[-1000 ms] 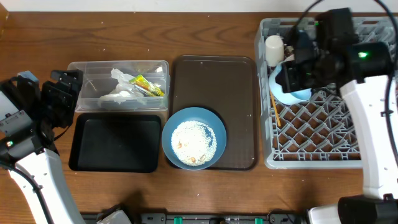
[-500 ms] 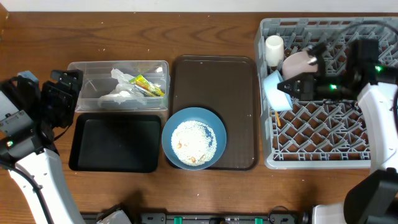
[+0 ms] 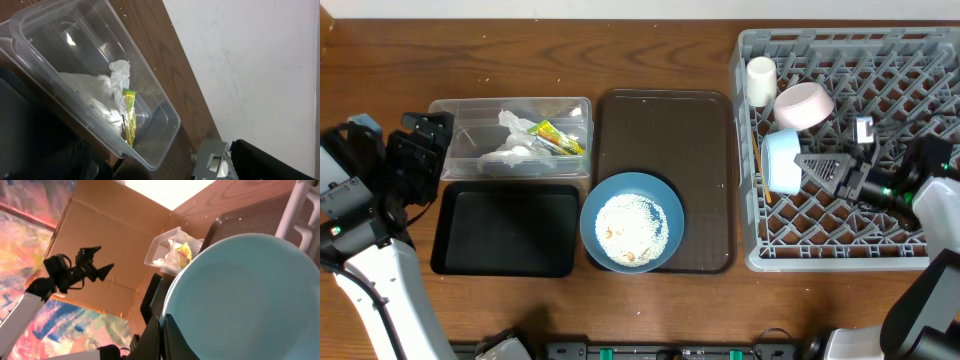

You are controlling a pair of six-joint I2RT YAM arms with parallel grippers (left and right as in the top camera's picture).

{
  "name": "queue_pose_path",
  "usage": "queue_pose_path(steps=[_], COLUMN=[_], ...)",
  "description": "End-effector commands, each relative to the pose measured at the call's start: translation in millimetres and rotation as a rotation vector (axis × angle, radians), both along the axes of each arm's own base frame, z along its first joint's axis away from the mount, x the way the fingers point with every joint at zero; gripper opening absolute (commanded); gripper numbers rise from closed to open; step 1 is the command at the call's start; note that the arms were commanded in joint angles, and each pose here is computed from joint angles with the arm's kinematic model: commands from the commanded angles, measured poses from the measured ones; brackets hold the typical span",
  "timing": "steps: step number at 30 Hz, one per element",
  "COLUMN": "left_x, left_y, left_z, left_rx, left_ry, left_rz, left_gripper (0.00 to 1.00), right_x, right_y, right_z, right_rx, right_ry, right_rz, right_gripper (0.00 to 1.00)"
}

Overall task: Sort waste into correct bins and load items into the dishwasher rack
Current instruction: 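Lift the light-blue bowl and carry it right into the rack, then tilt and lower the light-blue bowl into the rack's middle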

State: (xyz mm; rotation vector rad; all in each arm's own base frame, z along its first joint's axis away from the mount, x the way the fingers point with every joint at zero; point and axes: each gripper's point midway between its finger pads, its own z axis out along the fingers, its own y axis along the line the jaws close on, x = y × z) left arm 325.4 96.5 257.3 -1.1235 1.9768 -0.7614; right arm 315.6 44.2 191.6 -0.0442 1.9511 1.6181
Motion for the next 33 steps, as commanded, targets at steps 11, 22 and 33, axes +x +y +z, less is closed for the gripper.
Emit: queue_pose_path(steps=[11,22,33], left_x=[0.3,0.3,0.3], left_y=[1.0,1.0,1.0], left_z=[3.2,3.2,3.2], left_rx=[-0.004,-0.004,-0.004], left_ry=[-0.007,-0.007,-0.007], left_rz=[0.000,0.000,0.000], left_gripper=[0.91,0.91,0.91], right_x=[0.8,2.4,-2.0], right_y=[-2.4,4.2,16.3], right_z=[-1.2,10.1,36.8], right_rx=[0.049,0.066,0.041], right_ry=[-0.055,-0.022,-0.078], right_rz=[-0.005,0.017,0.053], right_gripper=[0.01,0.01,0.01])
